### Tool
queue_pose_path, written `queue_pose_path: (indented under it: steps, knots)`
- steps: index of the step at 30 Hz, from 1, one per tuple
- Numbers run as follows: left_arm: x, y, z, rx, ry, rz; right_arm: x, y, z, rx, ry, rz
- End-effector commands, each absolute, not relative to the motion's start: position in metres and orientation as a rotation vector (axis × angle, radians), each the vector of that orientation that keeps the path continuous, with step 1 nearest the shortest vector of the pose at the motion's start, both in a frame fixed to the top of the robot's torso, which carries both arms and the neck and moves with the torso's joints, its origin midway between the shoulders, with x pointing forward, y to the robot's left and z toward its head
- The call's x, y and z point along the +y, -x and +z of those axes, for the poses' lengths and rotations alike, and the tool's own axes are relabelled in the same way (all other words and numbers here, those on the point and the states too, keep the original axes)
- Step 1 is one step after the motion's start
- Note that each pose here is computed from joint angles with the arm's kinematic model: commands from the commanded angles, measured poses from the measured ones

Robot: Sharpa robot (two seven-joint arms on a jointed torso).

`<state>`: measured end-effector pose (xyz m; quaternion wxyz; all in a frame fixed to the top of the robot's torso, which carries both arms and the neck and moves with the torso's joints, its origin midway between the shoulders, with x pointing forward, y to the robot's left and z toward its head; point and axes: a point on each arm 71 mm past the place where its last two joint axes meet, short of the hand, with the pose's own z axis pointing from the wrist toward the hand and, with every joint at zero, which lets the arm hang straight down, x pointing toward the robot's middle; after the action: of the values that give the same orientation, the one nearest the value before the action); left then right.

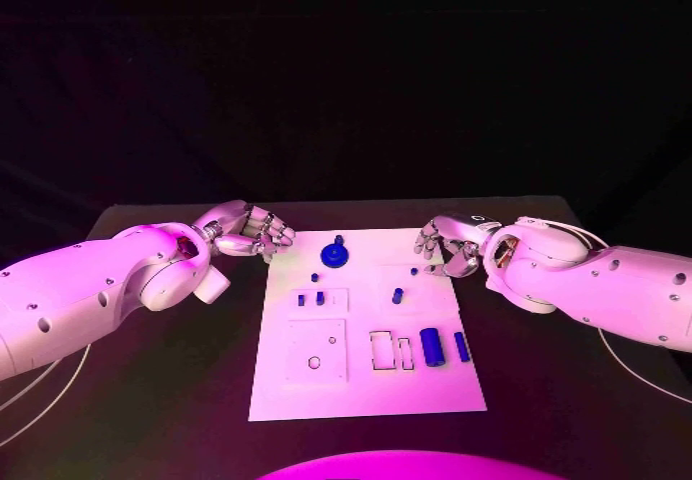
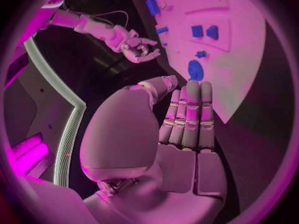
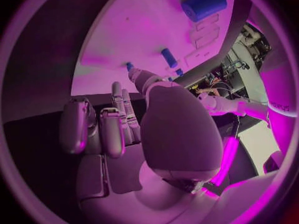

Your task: Assemble the parts on the task board

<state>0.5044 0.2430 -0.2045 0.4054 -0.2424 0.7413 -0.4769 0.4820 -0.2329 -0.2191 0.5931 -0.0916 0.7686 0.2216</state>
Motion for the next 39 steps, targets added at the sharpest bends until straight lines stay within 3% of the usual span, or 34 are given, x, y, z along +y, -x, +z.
queue_pose_path:
  steps: [1, 39]
  knots:
    - [0.244, -0.504, -0.194, 1.708, 0.819, -1.411, -0.229, -0.48, -0.224, 1.778, 0.317, 0.452]
    - [0.245, -0.498, -0.189, 1.655, 0.906, -1.495, -0.204, -0.478, -0.255, 1.832, 0.344, 0.467]
